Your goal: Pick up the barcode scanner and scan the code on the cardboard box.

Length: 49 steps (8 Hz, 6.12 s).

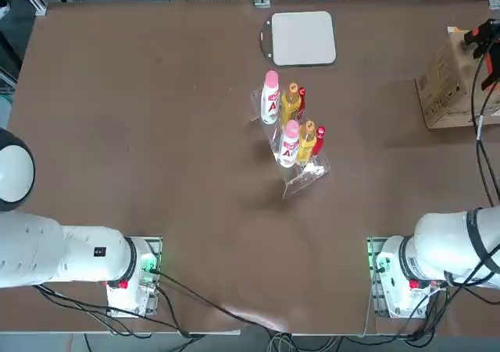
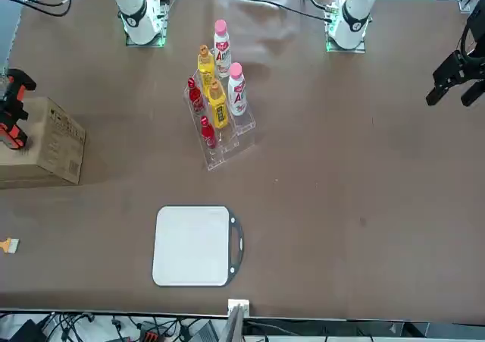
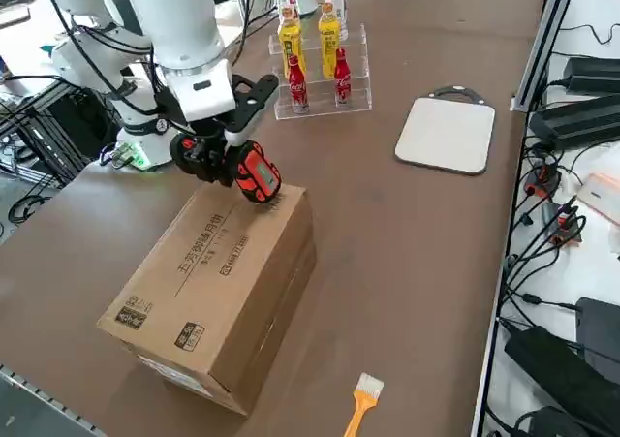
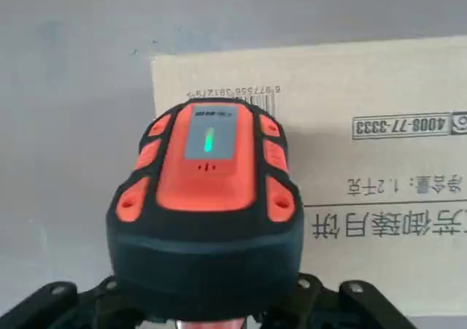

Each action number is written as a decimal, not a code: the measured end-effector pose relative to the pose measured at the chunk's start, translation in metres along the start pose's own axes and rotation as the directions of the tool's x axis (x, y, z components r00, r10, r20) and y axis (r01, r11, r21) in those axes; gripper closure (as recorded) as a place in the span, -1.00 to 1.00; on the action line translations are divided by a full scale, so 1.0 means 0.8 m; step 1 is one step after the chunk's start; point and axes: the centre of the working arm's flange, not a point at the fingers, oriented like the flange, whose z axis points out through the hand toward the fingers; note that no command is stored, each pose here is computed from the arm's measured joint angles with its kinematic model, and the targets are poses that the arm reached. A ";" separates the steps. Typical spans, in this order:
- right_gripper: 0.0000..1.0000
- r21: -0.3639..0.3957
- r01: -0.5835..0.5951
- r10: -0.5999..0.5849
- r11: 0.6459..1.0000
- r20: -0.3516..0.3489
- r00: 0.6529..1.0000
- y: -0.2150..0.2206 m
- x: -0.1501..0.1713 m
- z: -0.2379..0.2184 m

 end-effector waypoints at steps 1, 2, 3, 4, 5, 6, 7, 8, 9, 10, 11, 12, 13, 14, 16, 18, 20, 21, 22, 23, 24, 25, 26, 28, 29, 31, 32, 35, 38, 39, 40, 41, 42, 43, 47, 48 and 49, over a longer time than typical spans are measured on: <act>0.19 -0.001 0.000 0.000 1.000 -0.001 1.000 0.000 0.001 0.000; 0.19 -0.002 0.001 -0.001 1.000 -0.002 1.000 0.000 0.001 -0.001; 0.19 -0.004 0.002 -0.002 1.000 -0.004 1.000 0.000 0.002 -0.002; 0.19 -0.007 0.003 -0.003 1.000 -0.007 1.000 0.000 0.003 -0.003; 0.19 -0.012 0.005 -0.005 1.000 -0.014 1.000 -0.001 0.004 -0.004; 0.19 -0.015 0.006 -0.006 1.000 -0.019 1.000 -0.001 0.005 -0.005; 0.19 -0.018 0.007 -0.007 1.000 -0.021 1.000 0.000 0.006 -0.005; 0.19 -0.020 0.007 -0.008 1.000 -0.021 1.000 0.000 0.006 -0.005; 0.19 -0.020 0.007 -0.008 1.000 -0.021 1.000 0.000 0.006 -0.004; 0.19 -0.020 0.008 -0.008 1.000 -0.021 1.000 0.000 0.006 -0.004; 0.19 -0.021 0.008 -0.009 1.000 -0.021 1.000 -0.001 0.006 -0.004; 0.19 -0.021 0.010 -0.010 1.000 -0.021 1.000 -0.002 0.007 -0.004; 0.19 -0.021 0.014 -0.014 1.000 -0.021 1.000 -0.004 0.008 -0.005; 0.19 -0.019 0.023 -0.023 1.000 -0.018 1.000 -0.011 0.010 -0.004; 0.19 -0.008 0.029 -0.029 1.000 0.012 1.000 -0.050 0.018 -0.007; 0.19 -0.011 0.021 -0.021 1.000 0.016 1.000 -0.124 0.029 -0.019; 0.19 -0.019 -0.001 0.001 1.000 0.003 1.000 -0.201 0.034 0.005; 0.19 -0.025 -0.012 0.012 1.000 -0.023 1.000 -0.239 0.036 0.035; 0.19 -0.028 -0.020 0.019 0.999 -0.048 0.999 -0.278 0.034 0.070; 0.19 -0.029 -0.030 0.028 0.999 -0.063 0.998 -0.312 0.027 0.107; 0.19 -0.031 -0.040 0.038 0.999 -0.069 0.997 -0.340 0.018 0.146; 0.19 -0.037 -0.042 0.040 0.998 -0.056 0.998 -0.360 0.010 0.187; 0.19 -0.050 -0.038 0.037 0.998 -0.018 0.999 -0.370 0.005 0.226; 0.19 -0.072 -0.018 0.020 0.997 0.030 0.999 -0.380 0.004 0.286; 0.19 -0.079 -0.003 0.006 0.997 0.038 0.999 -0.388 0.004 0.308; 0.19 -0.086 0.011 -0.007 0.996 0.046 0.999 -0.395 0.004 0.327; 0.19 -0.086 0.009 -0.005 0.996 0.044 0.999 -0.394 0.005 0.326; 0.16 -0.086 0.004 -0.002 0.996 0.029 1.000 -0.391 0.008 0.328; -0.33 -0.086 0.002 0.000 0.996 0.027 1.000 -0.390 0.009 0.329; -0.44 -0.085 0.002 0.000 0.996 0.022 1.000 -0.390 0.011 0.327; -0.75 -0.083 0.002 -0.001 0.997 0.011 1.000 -0.391 0.014 0.320; -1.00 -0.077 0.001 -0.001 0.997 -0.003 1.000 -0.393 0.018 0.302; -1.00 -0.068 -0.002 0.001 0.998 -0.015 1.000 -0.396 0.021 0.268; -1.00 -0.053 -0.016 0.014 0.998 -0.037 0.999 -0.398 0.024 0.215; -1.00 -0.015 -0.077 0.076 0.997 -0.048 0.996 -0.385 0.015 -0.049; -1.00 -0.012 -0.091 0.090 0.996 -0.054 0.994 -0.377 0.015 -0.103; -1.00 -0.009 -0.104 0.103 0.995 -0.062 0.993 -0.368 0.013 -0.144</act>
